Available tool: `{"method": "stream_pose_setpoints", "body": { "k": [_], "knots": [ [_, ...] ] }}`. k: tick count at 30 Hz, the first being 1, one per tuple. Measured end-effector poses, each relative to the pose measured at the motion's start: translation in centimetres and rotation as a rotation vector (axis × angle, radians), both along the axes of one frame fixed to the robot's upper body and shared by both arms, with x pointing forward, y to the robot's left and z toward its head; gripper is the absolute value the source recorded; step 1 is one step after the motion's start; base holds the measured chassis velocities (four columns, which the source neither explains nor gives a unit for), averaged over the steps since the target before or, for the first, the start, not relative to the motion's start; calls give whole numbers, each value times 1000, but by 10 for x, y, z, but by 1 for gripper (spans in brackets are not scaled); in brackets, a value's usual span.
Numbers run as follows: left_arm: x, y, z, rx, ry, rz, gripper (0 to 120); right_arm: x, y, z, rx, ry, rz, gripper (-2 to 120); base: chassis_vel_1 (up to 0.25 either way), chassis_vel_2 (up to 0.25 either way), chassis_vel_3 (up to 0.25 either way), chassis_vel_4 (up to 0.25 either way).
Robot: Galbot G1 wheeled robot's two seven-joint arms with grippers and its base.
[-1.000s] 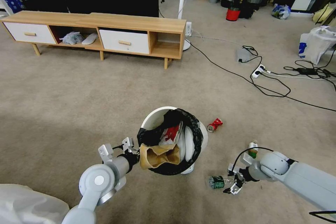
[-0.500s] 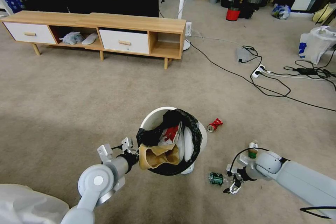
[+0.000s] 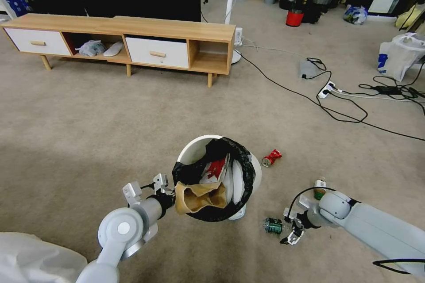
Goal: Pick up the trash bin and place the garbage on the floor into it.
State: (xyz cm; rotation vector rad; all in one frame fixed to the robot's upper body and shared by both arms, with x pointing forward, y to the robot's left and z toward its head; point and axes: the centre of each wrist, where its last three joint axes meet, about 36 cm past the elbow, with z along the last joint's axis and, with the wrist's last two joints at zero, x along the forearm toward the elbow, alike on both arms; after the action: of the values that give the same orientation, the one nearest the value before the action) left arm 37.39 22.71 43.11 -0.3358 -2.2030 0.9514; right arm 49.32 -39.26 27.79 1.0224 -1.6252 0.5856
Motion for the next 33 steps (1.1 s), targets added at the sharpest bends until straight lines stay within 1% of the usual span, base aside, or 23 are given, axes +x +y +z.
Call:
{"method": "stream_pose_setpoints", "body": {
  "k": [4,5,7,8,11,12,13,15,16,17,20,21,22,23,25,26,28,33],
  "knots": [
    [0,1,0,2,-2,0,0,1,0,0,-5,-9,-5,99,0,0,0,0],
    [0,0,0,3,-1,-1,0,1,0,0,-6,-12,-7,93,0,0,0,0],
    [0,0,0,3,-1,-1,0,1,1,0,-6,-12,-7,92,0,0,0,0],
    [0,0,0,3,0,-2,0,1,1,1,-5,-13,-7,85,0,0,0,0],
    [0,0,0,4,0,-3,0,1,1,1,-5,-14,-7,82,0,0,0,0],
    [0,0,0,4,0,-3,0,1,1,2,-5,-15,-7,76,0,0,0,0],
    [0,0,0,3,0,-4,0,2,0,3,-6,-17,-9,68,0,0,0,0],
    [0,0,0,3,0,-4,0,2,0,3,-7,-18,-10,67,0,0,0,0],
    [0,-1,0,2,0,-5,0,2,-1,4,-7,-21,-11,58,0,0,0,0],
    [0,-1,0,2,0,-5,0,2,-1,4,-7,-21,-11,58,0,0,0,0],
    [-1,-2,-1,-1,0,-5,0,2,0,5,-5,-26,-13,43,0,0,0,0],
    [-1,-2,-1,-1,0,-5,0,2,0,5,-5,-26,-13,43,0,0,0,0],
    [-1,-3,-1,-1,0,-5,0,2,0,5,-5,-28,-14,38,0,0,0,0],
    [-1,-3,-1,-1,0,-5,0,2,0,5,-5,-28,-14,38,0,0,0,0],
    [-2,-4,0,-2,0,-6,0,2,1,6,-3,-30,-13,30,0,0,0,0],
    [-2,-4,0,-2,0,-6,0,2,1,6,-3,-30,-13,30,0,0,0,0],
    [-3,-5,-1,-2,1,-6,0,2,2,6,-1,-34,-14,25,0,0,0,0],
    [-4,-7,-2,0,3,-9,0,2,0,10,0,-43,-20,25,0,0,0,0]
  ]
}}
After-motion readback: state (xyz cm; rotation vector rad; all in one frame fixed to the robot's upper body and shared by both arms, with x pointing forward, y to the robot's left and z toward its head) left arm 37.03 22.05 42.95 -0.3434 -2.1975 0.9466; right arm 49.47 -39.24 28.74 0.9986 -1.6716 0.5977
